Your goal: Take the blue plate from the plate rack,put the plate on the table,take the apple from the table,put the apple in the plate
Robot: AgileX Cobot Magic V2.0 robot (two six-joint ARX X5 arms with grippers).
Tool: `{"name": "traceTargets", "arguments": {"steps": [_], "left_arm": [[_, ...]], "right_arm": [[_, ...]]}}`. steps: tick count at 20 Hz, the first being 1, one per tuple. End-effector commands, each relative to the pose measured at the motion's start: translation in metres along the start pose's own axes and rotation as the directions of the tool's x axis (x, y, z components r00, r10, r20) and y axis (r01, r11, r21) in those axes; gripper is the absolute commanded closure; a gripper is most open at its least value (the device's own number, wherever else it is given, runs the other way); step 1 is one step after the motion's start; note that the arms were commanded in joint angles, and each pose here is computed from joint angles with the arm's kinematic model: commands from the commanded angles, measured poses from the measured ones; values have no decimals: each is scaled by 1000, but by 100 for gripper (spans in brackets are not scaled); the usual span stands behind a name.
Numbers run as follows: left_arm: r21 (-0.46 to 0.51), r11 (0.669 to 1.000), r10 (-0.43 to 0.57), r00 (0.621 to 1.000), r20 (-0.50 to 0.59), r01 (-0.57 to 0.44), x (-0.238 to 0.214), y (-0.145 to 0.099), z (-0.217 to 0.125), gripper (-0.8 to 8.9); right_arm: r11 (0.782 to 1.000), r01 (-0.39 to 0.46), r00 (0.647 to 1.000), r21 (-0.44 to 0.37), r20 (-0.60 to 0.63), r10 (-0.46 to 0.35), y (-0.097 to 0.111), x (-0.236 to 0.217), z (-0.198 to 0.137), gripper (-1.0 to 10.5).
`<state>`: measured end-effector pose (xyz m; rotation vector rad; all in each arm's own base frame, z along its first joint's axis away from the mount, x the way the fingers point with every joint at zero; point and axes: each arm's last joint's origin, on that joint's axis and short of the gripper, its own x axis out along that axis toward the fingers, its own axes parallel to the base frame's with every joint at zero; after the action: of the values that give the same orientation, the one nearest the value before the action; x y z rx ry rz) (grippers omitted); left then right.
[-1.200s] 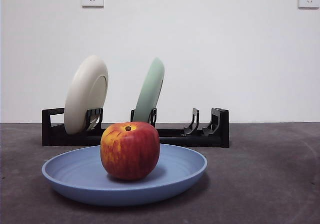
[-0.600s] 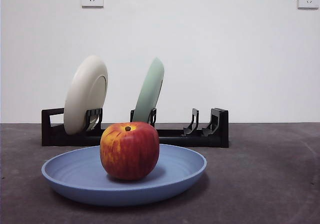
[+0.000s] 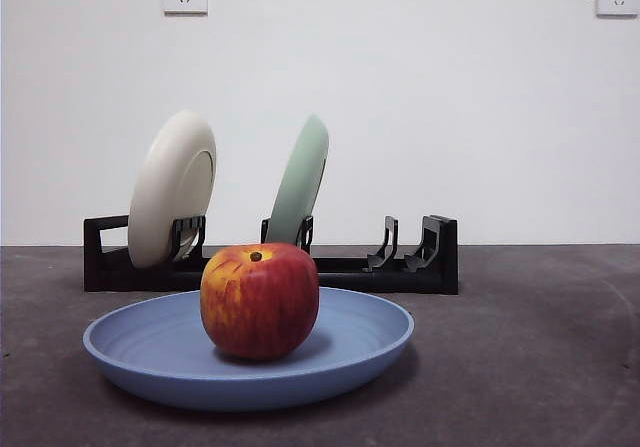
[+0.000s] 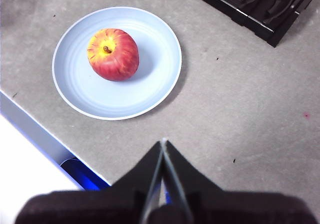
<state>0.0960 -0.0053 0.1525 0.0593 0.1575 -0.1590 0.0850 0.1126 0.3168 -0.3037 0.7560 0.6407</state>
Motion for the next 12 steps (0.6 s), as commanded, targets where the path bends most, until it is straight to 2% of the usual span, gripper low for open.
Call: {"name": "traceTargets", "arguments": {"steps": [1,4,5,6,7,8,9,10,11,12], "left_arm": [[0,1000,1,1000,-4,-1,1,0,-3,817],[0,1000,2,1000,-4,-2,1,0,-3,817],[0,1000,2,1000,-4,-2,1,0,-3,817],[0,1000,2,1000,-4,-2,1,0,-3,817],[0,1000,2,1000,-3,-2,1,0,-3,817],[0,1000,2,1000,-4,-2,1,0,-3,817],[0,1000,3,1000,-4,-3,1,0,-3,817],[0,1000,2,1000,-4,-2,1,0,-3,817],[0,1000,2,1000,-4,-2,1,0,-3,817],[0,1000,2,1000,-7,-2,1,0,-3,817]], "right_arm": [[1000,3,1000,8,5,-3,0,0,1,945],[1000,3,1000,6,5,-3,0,0,1,945],[1000,5,1000,-27,-1,-5,0,0,0,945],[995,38,999,-97,14,-37,-3,-2,-1,945],[980,106,994,-169,46,-99,-9,-9,-3,946],[975,132,991,-180,55,-124,-16,-14,-7,945],[975,167,985,-148,76,-157,-24,-17,-12,945],[975,207,973,-76,122,-197,-34,-21,-18,945],[969,249,952,3,186,-245,-43,-23,-25,945],[949,305,912,87,261,-317,-51,-23,-34,945]]}}
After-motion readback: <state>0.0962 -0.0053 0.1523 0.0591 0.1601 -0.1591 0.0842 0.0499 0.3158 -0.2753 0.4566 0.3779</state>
